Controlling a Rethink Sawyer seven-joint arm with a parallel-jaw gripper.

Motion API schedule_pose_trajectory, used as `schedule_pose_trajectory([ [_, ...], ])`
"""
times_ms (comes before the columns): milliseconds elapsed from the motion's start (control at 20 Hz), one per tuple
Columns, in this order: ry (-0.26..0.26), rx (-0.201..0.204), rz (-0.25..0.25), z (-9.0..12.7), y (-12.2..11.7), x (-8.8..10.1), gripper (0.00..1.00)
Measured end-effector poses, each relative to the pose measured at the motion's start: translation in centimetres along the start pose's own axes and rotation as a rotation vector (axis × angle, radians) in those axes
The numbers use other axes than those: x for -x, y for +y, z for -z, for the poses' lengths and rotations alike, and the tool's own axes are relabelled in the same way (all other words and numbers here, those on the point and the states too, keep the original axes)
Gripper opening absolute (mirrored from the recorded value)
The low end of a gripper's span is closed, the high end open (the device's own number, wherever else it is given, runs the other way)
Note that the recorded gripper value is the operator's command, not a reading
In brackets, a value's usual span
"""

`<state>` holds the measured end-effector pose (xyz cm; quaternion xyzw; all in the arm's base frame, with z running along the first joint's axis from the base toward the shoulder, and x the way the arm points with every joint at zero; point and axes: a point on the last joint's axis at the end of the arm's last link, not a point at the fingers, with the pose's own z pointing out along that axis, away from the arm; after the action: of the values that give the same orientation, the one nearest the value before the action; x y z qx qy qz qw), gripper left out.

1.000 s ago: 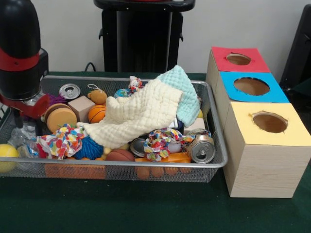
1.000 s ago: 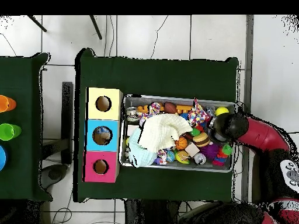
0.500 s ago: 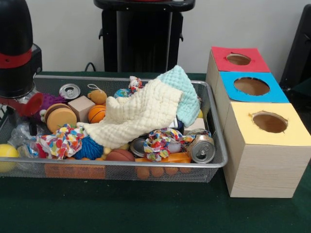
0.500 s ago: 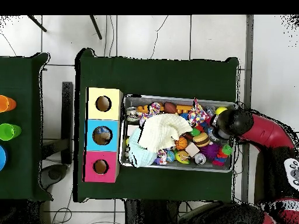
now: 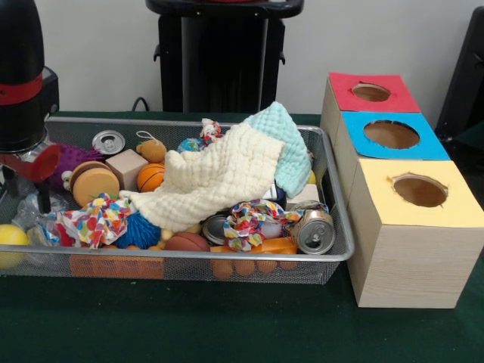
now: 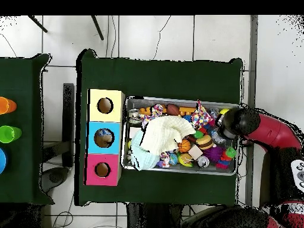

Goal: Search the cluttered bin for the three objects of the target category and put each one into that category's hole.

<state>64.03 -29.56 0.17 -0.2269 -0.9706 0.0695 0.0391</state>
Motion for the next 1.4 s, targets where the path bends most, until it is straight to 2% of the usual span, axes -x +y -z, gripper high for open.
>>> schedule_pose_trajectory([
  [500,0.051,0.006,-0.002,2.0,0.4,0.9,1.0],
  [1050,0.019,0.04,0.009,3.3,2.1,2.6,1.0],
  [1400,0.017,0.045,0.015,3.1,2.7,2.7,1.0],
])
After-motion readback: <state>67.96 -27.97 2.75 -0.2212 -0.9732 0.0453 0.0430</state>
